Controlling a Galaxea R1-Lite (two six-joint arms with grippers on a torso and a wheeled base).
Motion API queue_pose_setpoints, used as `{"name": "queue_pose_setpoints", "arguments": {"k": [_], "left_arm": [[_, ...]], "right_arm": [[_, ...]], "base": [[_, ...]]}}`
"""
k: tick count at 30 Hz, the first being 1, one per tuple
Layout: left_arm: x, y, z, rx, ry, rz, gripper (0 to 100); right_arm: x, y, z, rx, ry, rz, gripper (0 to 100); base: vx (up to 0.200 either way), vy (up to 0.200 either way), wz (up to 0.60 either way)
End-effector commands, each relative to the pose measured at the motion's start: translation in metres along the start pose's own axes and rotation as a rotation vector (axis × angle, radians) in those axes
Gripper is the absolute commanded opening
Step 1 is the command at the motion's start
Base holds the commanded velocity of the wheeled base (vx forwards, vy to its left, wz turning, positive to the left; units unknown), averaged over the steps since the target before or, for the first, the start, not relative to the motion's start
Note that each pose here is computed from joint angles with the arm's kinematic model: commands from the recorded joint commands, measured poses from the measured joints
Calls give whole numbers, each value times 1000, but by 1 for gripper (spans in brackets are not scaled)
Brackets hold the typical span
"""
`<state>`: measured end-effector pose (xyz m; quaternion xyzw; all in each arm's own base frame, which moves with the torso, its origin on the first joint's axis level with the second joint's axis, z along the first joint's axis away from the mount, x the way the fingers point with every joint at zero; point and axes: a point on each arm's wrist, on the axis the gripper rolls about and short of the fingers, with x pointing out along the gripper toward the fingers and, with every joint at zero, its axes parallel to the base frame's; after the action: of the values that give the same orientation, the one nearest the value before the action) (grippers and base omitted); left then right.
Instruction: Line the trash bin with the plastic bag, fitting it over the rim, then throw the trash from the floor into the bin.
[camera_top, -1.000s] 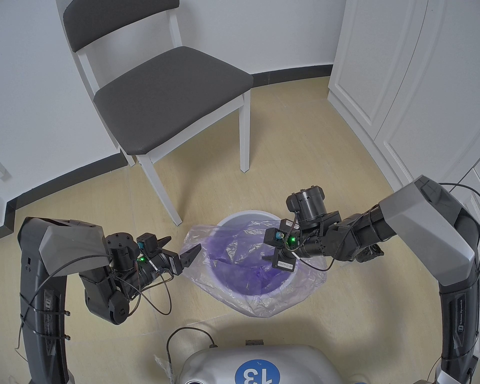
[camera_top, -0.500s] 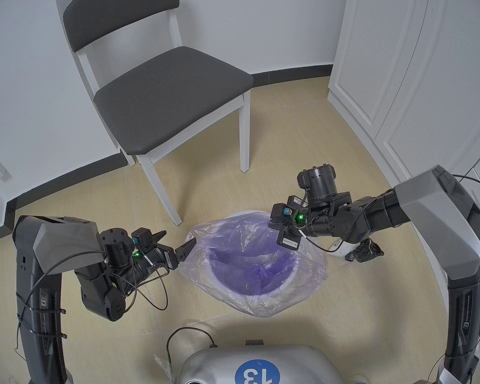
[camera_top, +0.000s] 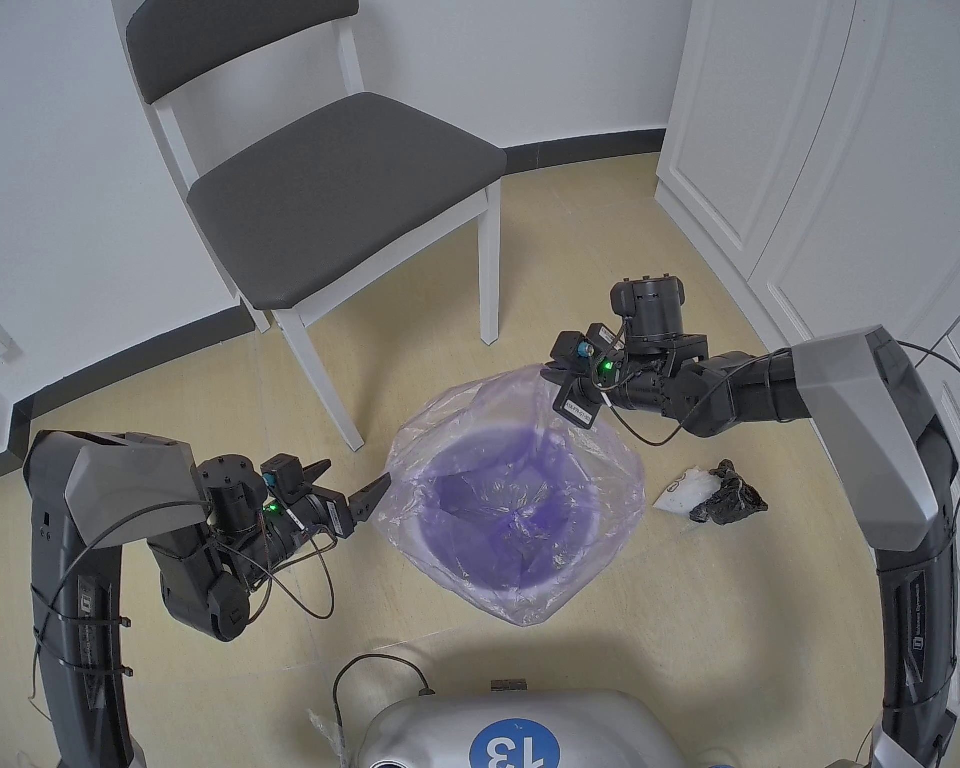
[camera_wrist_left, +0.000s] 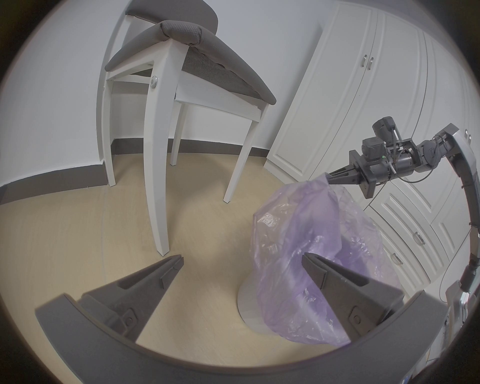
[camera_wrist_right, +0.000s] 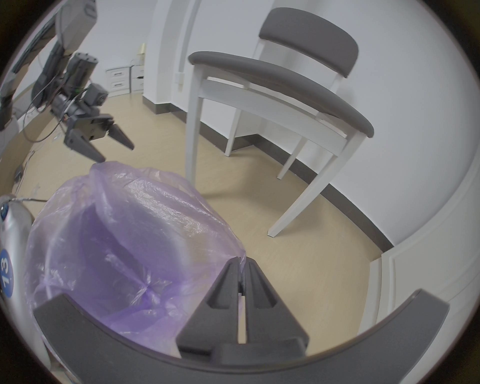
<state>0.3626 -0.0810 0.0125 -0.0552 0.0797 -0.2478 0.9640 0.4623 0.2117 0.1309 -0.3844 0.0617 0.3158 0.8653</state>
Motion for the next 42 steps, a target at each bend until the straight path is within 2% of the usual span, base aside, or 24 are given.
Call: {"name": "queue_pose_setpoints", "arguments": {"k": [1,4,19,20,28,32,34,37,39,41,42], "left_arm": [[0,0,2,5,-17,-1,100],[0,0,2,5,-17,-1,100],[-1,0,3,5,-19,0,100],[-1,0,3,5,-19,0,100],[-2,0,4,8,-22,1,100],[-3,0,7,7,-26,1,100],[-4,-1,9,9,-30,-1,100],[-4,-3,10,10,-31,-4,100],[-5,-6,12,13,-33,-11,100],[-7,-9,13,14,-33,-17,100],[-7,-11,15,14,-35,-21,100]], "right_arm": [[18,3,-12,30,2,-9,0],[25,6,-13,54,-15,-19,0],[29,1,-11,46,-40,-49,0],[29,0,-10,54,-50,-56,100],[25,-8,-9,68,-98,-108,100],[16,-15,-3,63,-160,-147,100],[9,-14,5,104,-222,-151,100],[2,-8,24,218,-270,-164,100],[-2,-7,32,277,-243,-217,100],[-6,-10,37,306,-201,-313,100],[-7,-10,37,311,-186,-334,100]], "base": [[0,0,0],[0,0,0],[0,0,0],[0,0,0],[0,0,0],[0,0,0],[0,0,0],[0,0,0],[0,0,0],[0,0,0],[0,0,0]]}}
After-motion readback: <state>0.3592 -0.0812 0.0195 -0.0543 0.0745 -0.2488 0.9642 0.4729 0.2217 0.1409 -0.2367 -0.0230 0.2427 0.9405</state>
